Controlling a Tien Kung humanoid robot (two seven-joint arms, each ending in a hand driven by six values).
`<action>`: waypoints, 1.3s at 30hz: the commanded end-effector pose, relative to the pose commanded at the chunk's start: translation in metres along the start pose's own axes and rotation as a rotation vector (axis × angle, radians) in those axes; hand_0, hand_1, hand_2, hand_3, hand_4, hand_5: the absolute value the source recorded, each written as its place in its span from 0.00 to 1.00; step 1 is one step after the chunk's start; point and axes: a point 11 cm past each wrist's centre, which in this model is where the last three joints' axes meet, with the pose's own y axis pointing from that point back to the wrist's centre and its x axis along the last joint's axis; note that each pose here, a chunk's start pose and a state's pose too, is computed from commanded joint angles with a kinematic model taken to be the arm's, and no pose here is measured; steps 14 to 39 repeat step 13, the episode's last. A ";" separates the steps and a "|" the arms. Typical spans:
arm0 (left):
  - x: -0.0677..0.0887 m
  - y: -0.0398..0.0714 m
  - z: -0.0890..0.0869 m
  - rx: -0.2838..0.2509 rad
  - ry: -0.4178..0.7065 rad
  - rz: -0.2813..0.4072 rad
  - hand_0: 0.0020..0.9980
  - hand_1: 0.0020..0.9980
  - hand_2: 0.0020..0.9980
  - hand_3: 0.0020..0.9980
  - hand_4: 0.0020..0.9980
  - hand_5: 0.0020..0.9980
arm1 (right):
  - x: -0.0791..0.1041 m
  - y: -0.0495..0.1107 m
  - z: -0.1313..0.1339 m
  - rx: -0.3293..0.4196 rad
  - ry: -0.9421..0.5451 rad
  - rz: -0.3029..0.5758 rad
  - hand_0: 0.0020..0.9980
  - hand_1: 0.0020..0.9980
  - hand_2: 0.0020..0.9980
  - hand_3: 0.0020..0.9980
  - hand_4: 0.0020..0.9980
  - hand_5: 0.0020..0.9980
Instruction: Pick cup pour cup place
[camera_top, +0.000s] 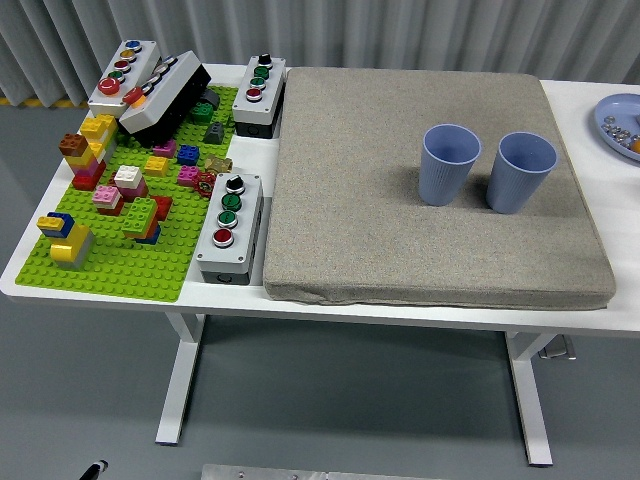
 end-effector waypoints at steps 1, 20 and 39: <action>0.000 0.000 0.000 0.000 0.000 0.000 0.84 0.82 0.89 0.81 0.64 1.00 | 0.000 0.000 0.000 0.000 0.000 0.000 0.94 0.82 0.81 0.80 0.75 1.00; 0.000 0.000 -0.001 0.002 0.001 0.001 0.84 0.82 0.89 0.81 0.63 1.00 | -0.003 0.001 0.001 -0.002 0.005 -0.008 0.95 0.82 0.81 0.80 0.74 1.00; 0.000 0.000 -0.001 0.002 0.001 0.001 0.84 0.82 0.89 0.81 0.63 1.00 | -0.003 0.001 0.001 -0.002 0.005 -0.008 0.95 0.82 0.81 0.80 0.74 1.00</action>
